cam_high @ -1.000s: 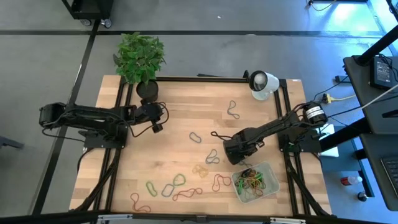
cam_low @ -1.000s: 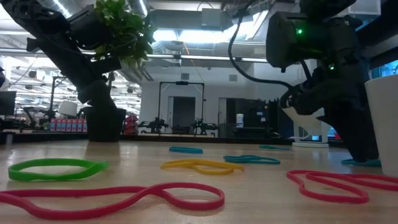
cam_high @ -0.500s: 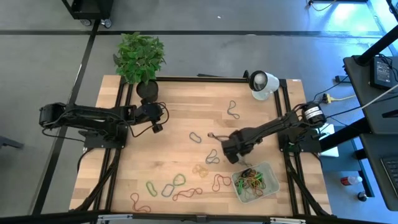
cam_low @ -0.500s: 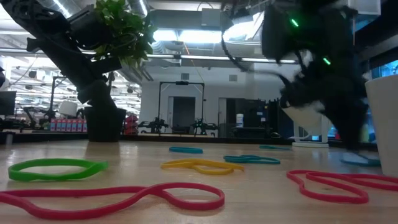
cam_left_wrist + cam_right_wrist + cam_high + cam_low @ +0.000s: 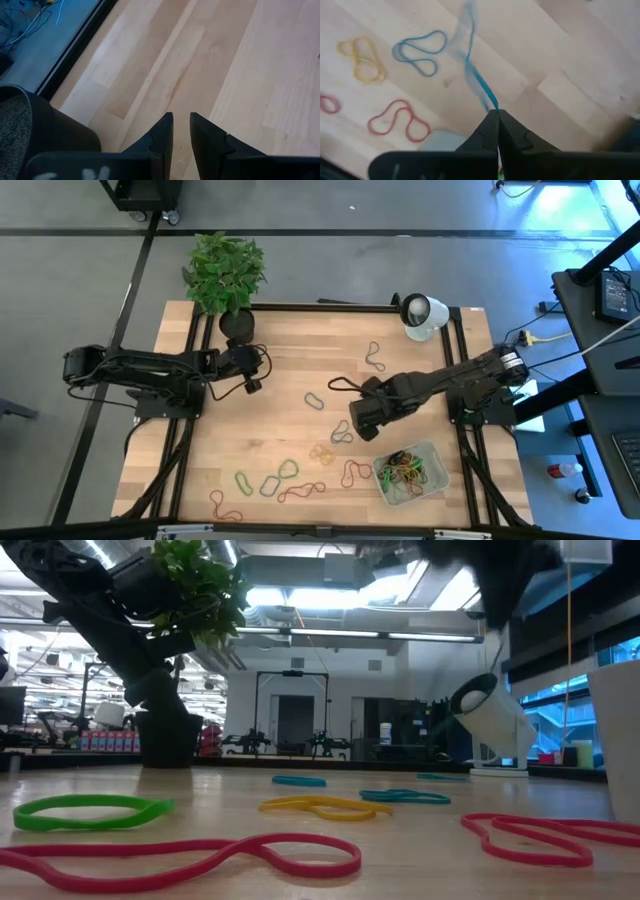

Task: Pick and place rubber bands into bin
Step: Put the blue rubber band into the white bin

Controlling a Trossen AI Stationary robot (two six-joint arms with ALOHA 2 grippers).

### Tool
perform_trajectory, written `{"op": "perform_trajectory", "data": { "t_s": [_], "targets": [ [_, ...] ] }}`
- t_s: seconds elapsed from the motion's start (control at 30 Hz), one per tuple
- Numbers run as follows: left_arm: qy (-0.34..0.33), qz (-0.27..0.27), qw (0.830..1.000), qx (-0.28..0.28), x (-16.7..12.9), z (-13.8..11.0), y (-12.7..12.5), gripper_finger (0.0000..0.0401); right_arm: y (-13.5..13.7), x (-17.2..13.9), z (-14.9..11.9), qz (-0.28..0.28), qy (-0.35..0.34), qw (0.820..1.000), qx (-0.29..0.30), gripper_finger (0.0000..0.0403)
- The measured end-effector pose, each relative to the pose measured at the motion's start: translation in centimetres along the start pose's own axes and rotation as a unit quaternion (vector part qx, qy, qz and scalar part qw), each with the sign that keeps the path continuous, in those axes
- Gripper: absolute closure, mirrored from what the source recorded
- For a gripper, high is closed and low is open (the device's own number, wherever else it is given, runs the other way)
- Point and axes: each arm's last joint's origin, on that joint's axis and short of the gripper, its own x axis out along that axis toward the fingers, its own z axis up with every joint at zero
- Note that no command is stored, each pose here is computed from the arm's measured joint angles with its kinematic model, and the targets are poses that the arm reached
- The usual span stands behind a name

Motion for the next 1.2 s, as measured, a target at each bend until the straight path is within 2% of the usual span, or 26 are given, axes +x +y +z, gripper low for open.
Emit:
{"op": "perform_trajectory", "data": {
  "t_s": [0.2,0.3,0.4,0.53,0.7,0.83,1.07,1.2],
  "targets": [
    [0.0,0.0,1.0,-0.002,0.0,0.0,0.0,0.0342,0.4,-4.5,-3.2,0.01,-0.01,0.999,0.03,0.0402],
    [0.0,0.001,1.0,-0.005,0.0,0.0,0.0,0.0342,1.0,-5.9,-5.3,0.035,-0.011,0.998,0.045,0.0403],
    [0.0,0.001,1.0,-0.007,0.0,0.0,0.0,0.0342,1.5,-6.6,-7.6,0.05,-0.006,0.997,0.061,0.0403],
    [-0.002,0.001,1.0,-0.011,0.0,0.0,0.0,0.0342,1.6,-5.8,-11.3,0.03,0.033,0.995,0.093,0.0403],
    [-0.021,0.003,0.999,-0.032,0.0,0.4,0.0,0.0342,1.7,-3.4,-15.1,0.003,0.051,0.992,0.115,0.0403],
    [-0.052,0.003,0.997,-0.057,0.0,1.0,0.0,0.0342,1.9,-0.2,-16.7,0.001,0.051,0.99,0.132,0.0403],
    [-0.07,0.002,0.995,-0.065,-0.1,1.4,0.1,0.0342,2.3,8.3,-17.3,0.07,0.067,0.985,0.144,0.0403],
    [-0.073,0.0,0.994,-0.078,-0.1,1.5,0.1,0.0342,1.6,11.5,-17.6,0.098,0.076,0.982,0.143,0.0395]
  ]
}}
